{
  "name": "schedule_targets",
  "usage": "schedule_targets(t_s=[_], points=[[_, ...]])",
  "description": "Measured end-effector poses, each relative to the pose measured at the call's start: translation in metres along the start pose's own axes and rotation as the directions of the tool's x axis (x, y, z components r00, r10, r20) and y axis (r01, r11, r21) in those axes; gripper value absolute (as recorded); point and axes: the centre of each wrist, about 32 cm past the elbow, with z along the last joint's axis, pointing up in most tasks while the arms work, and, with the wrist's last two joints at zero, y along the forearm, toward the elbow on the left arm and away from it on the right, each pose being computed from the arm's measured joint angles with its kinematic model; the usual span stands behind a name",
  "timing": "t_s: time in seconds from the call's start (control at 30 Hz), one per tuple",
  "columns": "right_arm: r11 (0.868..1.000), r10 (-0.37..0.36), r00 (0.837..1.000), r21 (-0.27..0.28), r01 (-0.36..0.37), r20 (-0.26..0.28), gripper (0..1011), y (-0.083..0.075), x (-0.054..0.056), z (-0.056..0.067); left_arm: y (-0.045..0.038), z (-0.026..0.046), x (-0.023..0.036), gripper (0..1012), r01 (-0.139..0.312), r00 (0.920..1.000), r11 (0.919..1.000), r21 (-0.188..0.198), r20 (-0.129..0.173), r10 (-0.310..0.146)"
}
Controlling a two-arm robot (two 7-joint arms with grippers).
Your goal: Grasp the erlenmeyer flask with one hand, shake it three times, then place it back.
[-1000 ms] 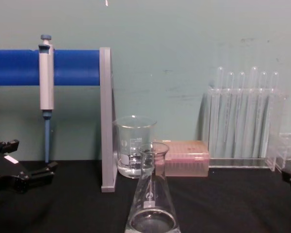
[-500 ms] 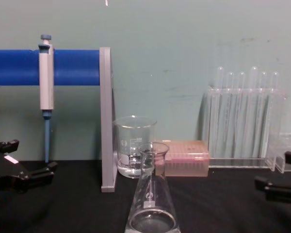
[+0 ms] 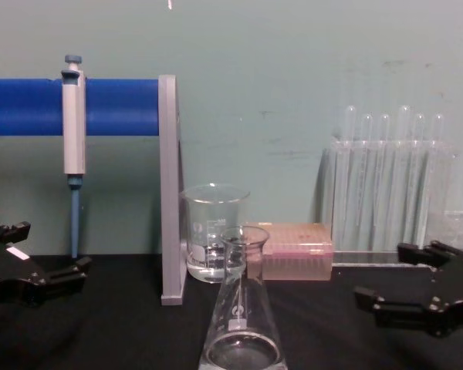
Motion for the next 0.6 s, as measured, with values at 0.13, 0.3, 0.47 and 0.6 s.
schedule_targets(t_s=[0.13, 0.3, 0.47, 0.6], points=[[0.999, 0.033, 0.999, 0.012, -0.033, -0.003, 1003, 0.006, -0.001, 0.001, 0.0, 0.0, 0.0, 1001, 0.0, 1.0, 1.0, 0.0, 0.0, 0.0], [0.997, 0.069, 0.998, 0.028, -0.069, -0.002, 1003, 0.013, -0.003, 0.003, 0.0, 0.0, 0.0, 1001, 0.0, 1.0, 1.0, 0.0, 0.0, 0.0], [0.994, 0.099, 0.995, 0.041, -0.099, -0.002, 1003, 0.018, -0.004, 0.005, 0.0, 0.0, 0.0, 1001, 0.0, 1.0, 1.0, 0.0, 0.0, 0.0], [0.991, 0.122, 0.993, 0.051, -0.122, -0.004, 1003, 0.021, -0.005, 0.005, 0.0, 0.0, 0.0, 1001, 0.0, 1.0, 1.0, 0.0, 0.0, 0.0]])
